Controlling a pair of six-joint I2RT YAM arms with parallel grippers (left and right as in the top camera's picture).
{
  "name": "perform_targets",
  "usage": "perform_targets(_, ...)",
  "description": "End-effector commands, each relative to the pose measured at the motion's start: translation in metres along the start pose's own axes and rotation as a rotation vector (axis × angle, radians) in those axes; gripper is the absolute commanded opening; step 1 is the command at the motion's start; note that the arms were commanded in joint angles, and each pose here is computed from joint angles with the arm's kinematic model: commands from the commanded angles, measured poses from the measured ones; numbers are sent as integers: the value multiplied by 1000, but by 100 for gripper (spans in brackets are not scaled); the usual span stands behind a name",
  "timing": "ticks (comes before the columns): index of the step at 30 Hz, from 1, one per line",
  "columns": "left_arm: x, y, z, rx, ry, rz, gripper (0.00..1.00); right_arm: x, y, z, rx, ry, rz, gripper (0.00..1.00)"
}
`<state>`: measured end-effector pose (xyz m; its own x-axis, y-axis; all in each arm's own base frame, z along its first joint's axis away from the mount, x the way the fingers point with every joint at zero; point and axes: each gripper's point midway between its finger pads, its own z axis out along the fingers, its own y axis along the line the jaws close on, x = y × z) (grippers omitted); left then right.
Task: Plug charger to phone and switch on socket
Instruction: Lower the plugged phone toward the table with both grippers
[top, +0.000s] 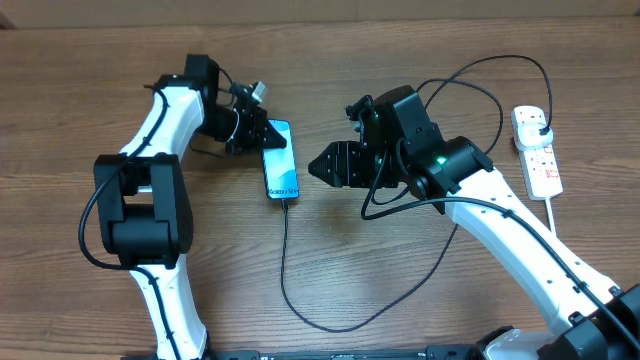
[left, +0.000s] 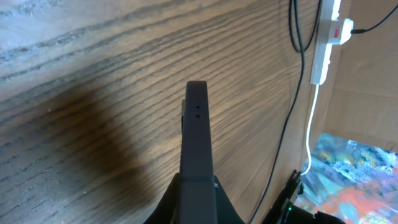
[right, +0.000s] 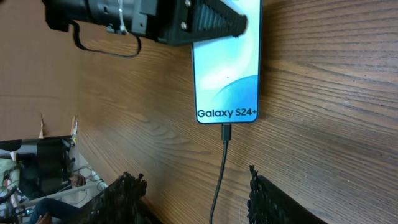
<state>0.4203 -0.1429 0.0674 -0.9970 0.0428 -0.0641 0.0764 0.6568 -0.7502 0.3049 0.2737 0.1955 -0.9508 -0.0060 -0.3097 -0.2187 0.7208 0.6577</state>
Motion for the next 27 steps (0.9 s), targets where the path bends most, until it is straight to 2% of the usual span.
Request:
perform_targets(1,5,-1,4,25,5,-22,5,-6,2,-1,1,-13,-6,58)
perform_targets(13,-9,18,11,-30,-61,-70,4,-6,1,-1,2,-11,-5,58)
perform_targets(17,-17,32,8,-113,-95,-95,4,-6,1,-1,2,-11,-5,58)
perform_targets(25,-27,36,6,-131,-139,-126,5,-6,1,-1,3,-10,-5,58)
perform_targets(27,-28,35,6,-130,-141,-130,11,-5,1,-1,3,-8,-4,58)
